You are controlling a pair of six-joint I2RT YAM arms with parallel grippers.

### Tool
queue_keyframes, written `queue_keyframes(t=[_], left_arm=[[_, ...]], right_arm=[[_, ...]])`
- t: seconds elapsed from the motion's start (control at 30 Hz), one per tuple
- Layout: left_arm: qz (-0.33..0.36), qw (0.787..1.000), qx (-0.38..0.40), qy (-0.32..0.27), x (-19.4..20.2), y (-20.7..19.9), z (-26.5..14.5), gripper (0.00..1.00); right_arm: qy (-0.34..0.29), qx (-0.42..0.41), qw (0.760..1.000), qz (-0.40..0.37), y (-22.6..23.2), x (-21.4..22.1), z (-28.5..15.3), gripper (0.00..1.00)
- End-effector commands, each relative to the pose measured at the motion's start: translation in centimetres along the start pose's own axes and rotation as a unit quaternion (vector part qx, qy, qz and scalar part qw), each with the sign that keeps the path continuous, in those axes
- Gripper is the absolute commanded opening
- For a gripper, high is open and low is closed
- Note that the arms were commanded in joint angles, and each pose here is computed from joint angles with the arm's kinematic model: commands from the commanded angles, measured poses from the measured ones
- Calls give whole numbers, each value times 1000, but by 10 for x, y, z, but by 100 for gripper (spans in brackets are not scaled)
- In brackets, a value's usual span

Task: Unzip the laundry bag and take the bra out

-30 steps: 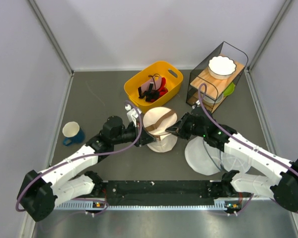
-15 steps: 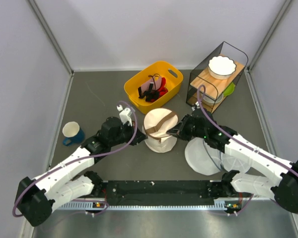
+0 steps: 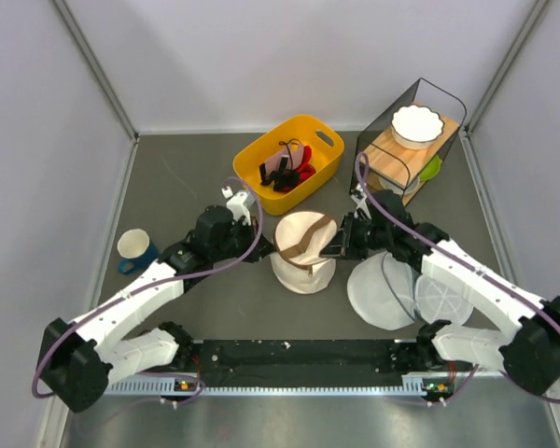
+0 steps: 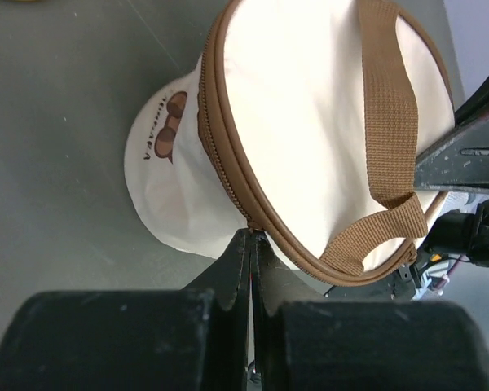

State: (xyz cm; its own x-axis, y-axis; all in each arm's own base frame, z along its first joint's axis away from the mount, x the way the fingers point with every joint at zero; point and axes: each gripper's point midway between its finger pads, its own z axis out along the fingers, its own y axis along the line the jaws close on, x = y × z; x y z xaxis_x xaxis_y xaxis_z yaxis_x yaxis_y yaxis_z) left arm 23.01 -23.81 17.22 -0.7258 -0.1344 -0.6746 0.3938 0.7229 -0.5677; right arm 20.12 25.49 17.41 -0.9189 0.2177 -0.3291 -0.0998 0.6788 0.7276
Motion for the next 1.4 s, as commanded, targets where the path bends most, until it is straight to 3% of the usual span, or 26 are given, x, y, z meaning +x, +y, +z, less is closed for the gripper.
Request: queue_keyframes(t=[0.0, 0.13, 0.17, 0.23, 0.27, 0.37, 0.43, 0.53, 0.67, 0.87, 1.0, 1.37], left_arm=[[7, 1000, -2, 6, -15, -7, 3, 0], [17, 999, 14, 37, 1, -12, -3, 0], [16, 998, 17, 51, 8, -13, -6, 0], [14, 998, 20, 63, 17, -16, -12, 0], [4, 998, 18, 68, 20, -17, -15, 0], [-49, 996, -14, 73, 27, -12, -24, 0], [-78, 994, -18, 69, 30, -12, -27, 0], [-105, 992, -10, 71, 33, -18, -28, 0], [-117, 990, -12, 72, 33, -19, -27, 0], [-109, 991, -9, 80, 31, -23, -25, 0], [-111, 990, -6, 85, 34, -24, -22, 0], [-103, 992, 13, 76, 25, -36, -23, 0]], right_arm=[[70, -16, 994, -79, -1, 6, -2, 0], [40, 28, 992, -118, -3, -32, 4, 0], [33, 37, 991, -121, -2, -40, 4, 10], [12, 43, 990, -131, 9, -56, 0, 19], [6, 45, 990, -130, 12, -60, -2, 43], [-30, 59, 991, -120, 17, -70, -17, 71], [-42, 70, 994, -78, 10, -64, -21, 85], [-64, 69, 996, 4, -2, -47, -28, 84], [-77, -2, 994, 84, 2, -16, -28, 86], [-69, -81, 991, 81, 41, 16, -11, 82], [-79, -89, 989, 92, 54, 13, 2, 81], [-113, -127, 977, 129, 77, -6, 46, 66]])
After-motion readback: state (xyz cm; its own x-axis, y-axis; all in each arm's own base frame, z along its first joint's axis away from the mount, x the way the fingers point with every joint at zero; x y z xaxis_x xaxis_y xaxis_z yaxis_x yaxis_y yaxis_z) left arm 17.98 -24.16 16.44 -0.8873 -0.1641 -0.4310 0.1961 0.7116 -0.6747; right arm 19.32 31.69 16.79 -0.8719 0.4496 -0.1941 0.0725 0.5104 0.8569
